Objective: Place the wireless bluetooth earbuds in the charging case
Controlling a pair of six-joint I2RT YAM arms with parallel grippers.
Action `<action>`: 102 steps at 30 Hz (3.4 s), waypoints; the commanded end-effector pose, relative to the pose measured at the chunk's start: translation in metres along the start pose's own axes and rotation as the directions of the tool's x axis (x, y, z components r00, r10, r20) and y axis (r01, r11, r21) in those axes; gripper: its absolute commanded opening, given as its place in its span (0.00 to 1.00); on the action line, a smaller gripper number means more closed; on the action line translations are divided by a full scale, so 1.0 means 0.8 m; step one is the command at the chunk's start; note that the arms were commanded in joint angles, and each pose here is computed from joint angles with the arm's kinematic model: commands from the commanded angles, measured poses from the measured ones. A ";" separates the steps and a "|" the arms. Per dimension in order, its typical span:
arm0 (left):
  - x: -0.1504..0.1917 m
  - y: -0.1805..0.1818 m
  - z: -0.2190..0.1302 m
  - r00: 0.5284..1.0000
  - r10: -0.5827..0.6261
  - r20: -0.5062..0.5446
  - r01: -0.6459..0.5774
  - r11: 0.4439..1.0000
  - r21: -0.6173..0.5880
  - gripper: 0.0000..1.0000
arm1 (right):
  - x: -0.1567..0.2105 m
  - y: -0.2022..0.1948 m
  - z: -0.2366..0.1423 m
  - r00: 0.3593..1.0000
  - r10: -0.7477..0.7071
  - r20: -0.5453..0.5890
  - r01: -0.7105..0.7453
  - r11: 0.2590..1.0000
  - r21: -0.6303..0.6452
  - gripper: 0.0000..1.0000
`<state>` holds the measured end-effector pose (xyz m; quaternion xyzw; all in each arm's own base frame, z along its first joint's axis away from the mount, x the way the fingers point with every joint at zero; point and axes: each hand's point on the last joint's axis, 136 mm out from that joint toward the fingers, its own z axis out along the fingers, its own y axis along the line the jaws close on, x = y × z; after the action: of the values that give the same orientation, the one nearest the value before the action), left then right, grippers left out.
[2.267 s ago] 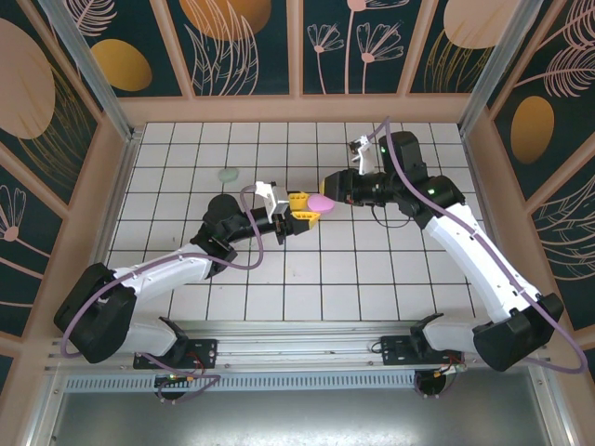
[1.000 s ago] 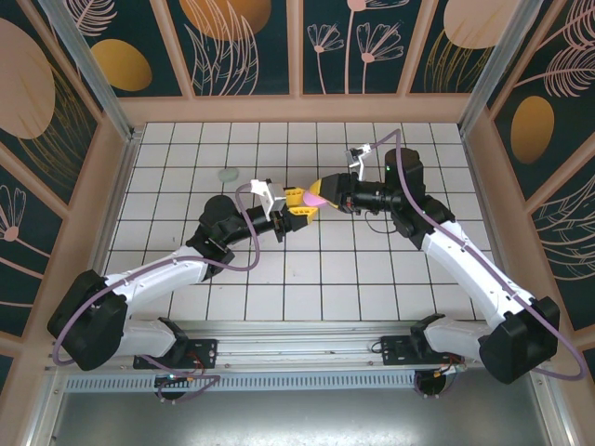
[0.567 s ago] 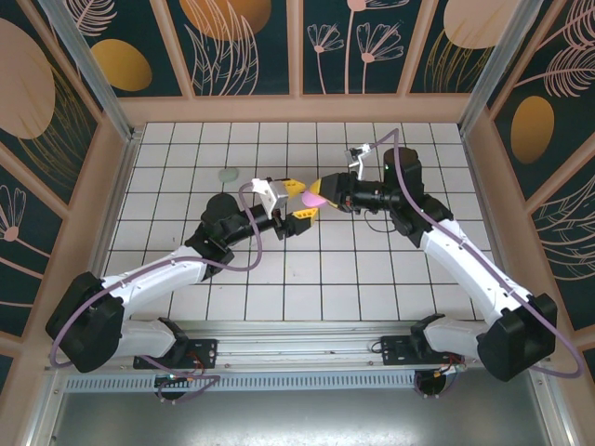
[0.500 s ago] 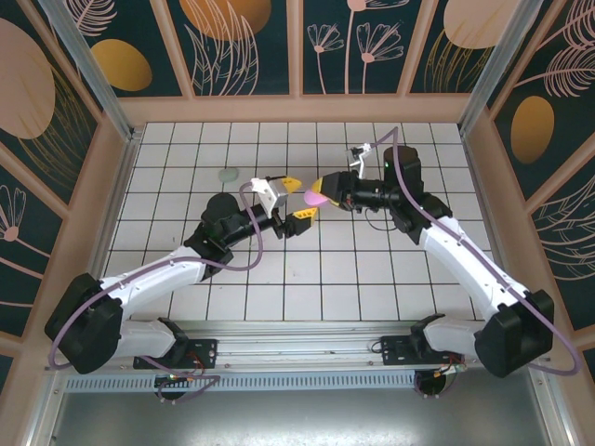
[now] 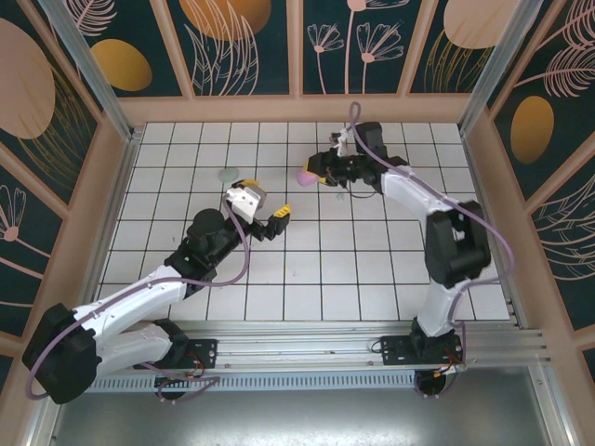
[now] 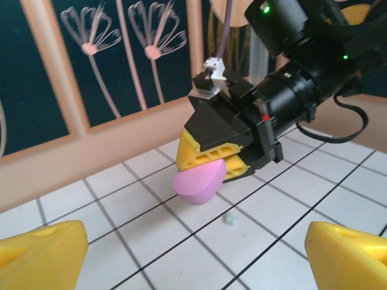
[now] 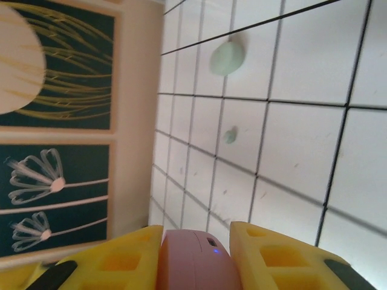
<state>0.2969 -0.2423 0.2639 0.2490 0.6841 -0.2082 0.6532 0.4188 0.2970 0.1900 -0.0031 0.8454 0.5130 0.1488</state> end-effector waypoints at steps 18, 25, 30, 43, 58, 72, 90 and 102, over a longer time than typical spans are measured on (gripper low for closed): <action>0.048 0.068 -0.002 0.976 -0.194 -0.101 0.175 0.970 -0.169 0.91 | -0.087 -0.159 0.156 0.996 -0.044 -0.079 0.056 0.987 0.153 0.16; 0.053 0.078 -0.004 0.973 -0.204 -0.107 0.178 0.961 -0.214 0.91 | -0.084 -0.182 0.145 0.994 -0.065 -0.084 0.085 0.959 0.269 0.29; 0.049 0.081 -0.006 0.972 -0.206 -0.117 0.175 0.957 -0.229 0.91 | -0.089 -0.184 0.132 0.994 -0.081 -0.078 0.103 0.937 0.334 0.32; 0.019 0.097 -0.030 0.963 -0.245 -0.110 0.200 0.928 -0.314 0.92 | -0.103 -0.168 0.109 0.989 -0.124 -0.085 0.147 0.912 0.383 0.47; -0.042 0.127 -0.019 0.969 -0.206 -0.134 0.135 0.903 -0.407 0.98 | -0.120 -0.096 0.023 0.968 -0.249 -0.028 0.235 0.861 0.450 0.47; -0.024 0.202 0.087 0.893 -0.399 -0.206 0.255 0.828 -0.500 0.97 | -0.040 -0.054 -0.078 0.936 -0.325 0.134 0.231 0.856 0.463 0.48; 0.181 0.355 0.151 0.620 -0.733 -0.280 0.336 0.571 -0.749 0.90 | 0.004 -0.057 -0.126 0.903 -0.323 0.284 0.166 0.871 0.463 0.49; 0.255 0.355 0.166 0.518 -0.781 -0.350 0.354 0.568 -0.743 0.85 | -0.001 -0.072 -0.104 0.918 -0.295 0.263 0.151 0.877 0.457 0.49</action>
<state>0.5716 -0.0751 0.0746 -0.1772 0.9268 -0.0850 0.3201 0.4025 0.1920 0.1746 0.0133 0.8983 0.2800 0.3383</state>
